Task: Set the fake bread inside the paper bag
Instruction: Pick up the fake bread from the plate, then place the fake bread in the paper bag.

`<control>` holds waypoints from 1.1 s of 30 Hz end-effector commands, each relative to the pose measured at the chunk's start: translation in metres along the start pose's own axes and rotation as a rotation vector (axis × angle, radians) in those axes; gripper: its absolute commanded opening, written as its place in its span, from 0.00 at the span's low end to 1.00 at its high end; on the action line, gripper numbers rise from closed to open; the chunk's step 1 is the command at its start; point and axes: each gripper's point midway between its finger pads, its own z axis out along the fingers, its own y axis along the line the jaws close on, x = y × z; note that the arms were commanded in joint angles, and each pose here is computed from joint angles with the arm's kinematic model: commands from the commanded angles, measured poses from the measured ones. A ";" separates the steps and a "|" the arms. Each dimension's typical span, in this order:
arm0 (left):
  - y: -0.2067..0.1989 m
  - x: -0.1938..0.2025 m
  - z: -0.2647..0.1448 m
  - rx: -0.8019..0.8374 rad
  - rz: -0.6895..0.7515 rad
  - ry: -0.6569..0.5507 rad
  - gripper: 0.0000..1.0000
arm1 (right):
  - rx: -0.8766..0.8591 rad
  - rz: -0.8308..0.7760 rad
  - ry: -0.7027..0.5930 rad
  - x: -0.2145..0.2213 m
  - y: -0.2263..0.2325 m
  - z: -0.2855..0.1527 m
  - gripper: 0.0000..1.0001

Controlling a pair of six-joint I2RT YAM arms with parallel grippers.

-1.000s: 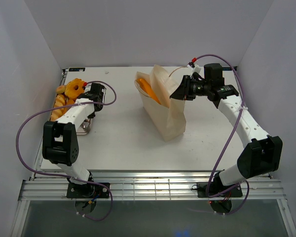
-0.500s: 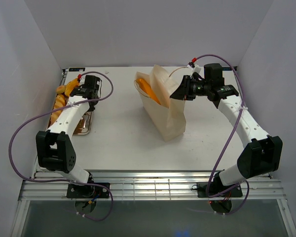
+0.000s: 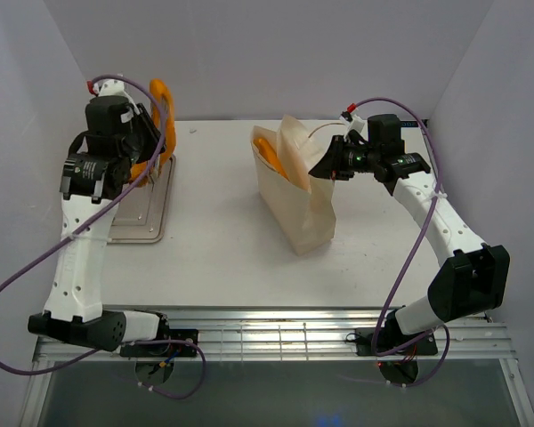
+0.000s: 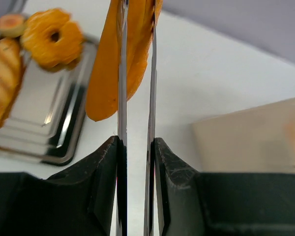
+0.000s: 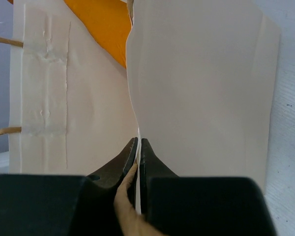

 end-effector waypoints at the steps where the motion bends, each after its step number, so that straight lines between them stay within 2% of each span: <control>1: -0.064 -0.055 -0.077 0.392 -0.149 -0.141 0.00 | 0.017 -0.040 -0.046 -0.010 0.010 -0.006 0.08; 5: -0.115 -0.090 -0.148 0.763 -0.231 -0.217 0.00 | 0.040 -0.029 -0.047 -0.007 0.009 -0.003 0.08; 7: -0.128 -0.090 -0.163 0.871 -0.272 -0.204 0.00 | 0.050 -0.029 -0.050 -0.006 0.010 -0.002 0.08; 9: -0.142 -0.096 -0.196 1.037 -0.333 -0.206 0.00 | 0.065 -0.028 -0.057 -0.005 0.011 -0.003 0.08; 10: -0.146 -0.085 -0.186 1.058 -0.367 -0.152 0.00 | 0.069 -0.028 -0.059 -0.005 0.011 -0.003 0.08; 12: -0.153 -0.089 -0.214 1.201 -0.437 -0.154 0.00 | 0.084 -0.032 -0.073 -0.007 0.013 -0.006 0.08; 13: -0.154 -0.075 -0.199 1.205 -0.476 -0.104 0.00 | 0.087 -0.034 -0.078 -0.007 0.014 -0.007 0.08; 14: -0.155 -0.081 -0.210 1.263 -0.484 -0.142 0.00 | 0.088 -0.035 -0.084 -0.008 0.015 -0.008 0.08; 16: -0.159 -0.071 -0.204 1.299 -0.532 -0.069 0.00 | 0.081 -0.032 -0.094 -0.010 0.021 -0.010 0.08; 20: -0.170 -0.059 -0.195 1.356 -0.541 -0.015 0.00 | 0.043 -0.024 -0.118 -0.019 0.039 -0.019 0.08; 26: -0.182 -0.030 -0.171 1.325 -0.554 0.048 0.00 | 0.005 -0.018 -0.173 -0.033 0.060 -0.033 0.08; 33: -0.184 0.011 -0.140 1.238 -0.548 0.103 0.00 | 0.002 -0.001 -0.167 -0.025 0.057 -0.031 0.08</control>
